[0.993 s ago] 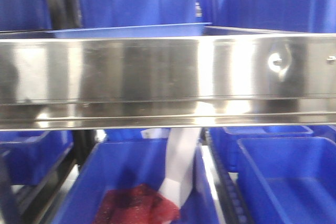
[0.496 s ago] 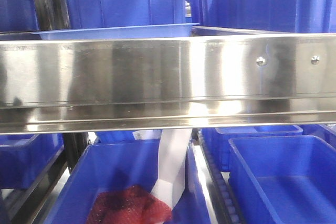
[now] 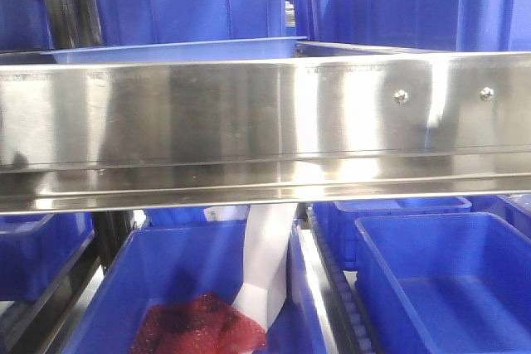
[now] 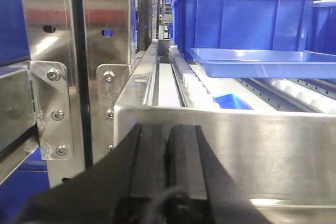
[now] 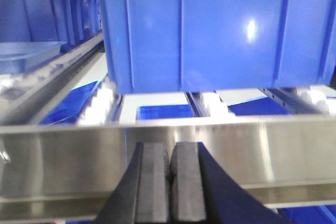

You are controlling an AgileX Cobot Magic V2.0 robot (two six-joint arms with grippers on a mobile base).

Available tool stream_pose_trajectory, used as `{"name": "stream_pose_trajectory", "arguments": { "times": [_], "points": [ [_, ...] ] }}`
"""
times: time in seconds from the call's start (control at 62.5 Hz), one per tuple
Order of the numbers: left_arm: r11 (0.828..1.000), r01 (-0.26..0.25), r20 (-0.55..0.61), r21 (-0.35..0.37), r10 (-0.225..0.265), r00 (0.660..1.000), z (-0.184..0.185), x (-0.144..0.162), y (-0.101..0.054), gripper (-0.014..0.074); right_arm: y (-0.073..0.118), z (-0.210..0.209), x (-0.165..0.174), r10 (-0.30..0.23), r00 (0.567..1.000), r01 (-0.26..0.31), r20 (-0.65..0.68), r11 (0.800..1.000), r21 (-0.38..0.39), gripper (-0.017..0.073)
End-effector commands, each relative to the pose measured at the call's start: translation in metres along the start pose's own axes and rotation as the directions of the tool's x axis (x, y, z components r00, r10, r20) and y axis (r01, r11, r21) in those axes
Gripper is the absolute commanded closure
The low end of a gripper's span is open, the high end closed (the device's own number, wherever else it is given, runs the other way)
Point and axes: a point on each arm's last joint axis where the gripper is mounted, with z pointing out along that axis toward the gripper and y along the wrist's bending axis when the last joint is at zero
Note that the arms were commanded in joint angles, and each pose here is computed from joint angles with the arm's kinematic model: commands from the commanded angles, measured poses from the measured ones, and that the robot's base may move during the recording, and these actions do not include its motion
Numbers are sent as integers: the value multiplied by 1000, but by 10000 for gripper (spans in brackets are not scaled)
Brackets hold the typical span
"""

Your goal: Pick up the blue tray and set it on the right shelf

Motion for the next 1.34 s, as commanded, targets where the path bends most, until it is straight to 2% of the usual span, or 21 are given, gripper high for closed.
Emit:
{"name": "stream_pose_trajectory", "arguments": {
  "times": [0.0,0.16,1.329],
  "points": [
    [1000,6,62,-8,-6,998,0,2,1,642,0,-1,0,-4,992,4,124,1000,1,542],
    [1000,6,62,-8,-6,998,0,2,1,642,-2,-3,24,-4,992,4,130,1000,1,542],
    [1000,6,62,-8,-6,998,0,2,1,642,-2,-4,23,-4,990,4,138,1000,0,542]
  ]
}}
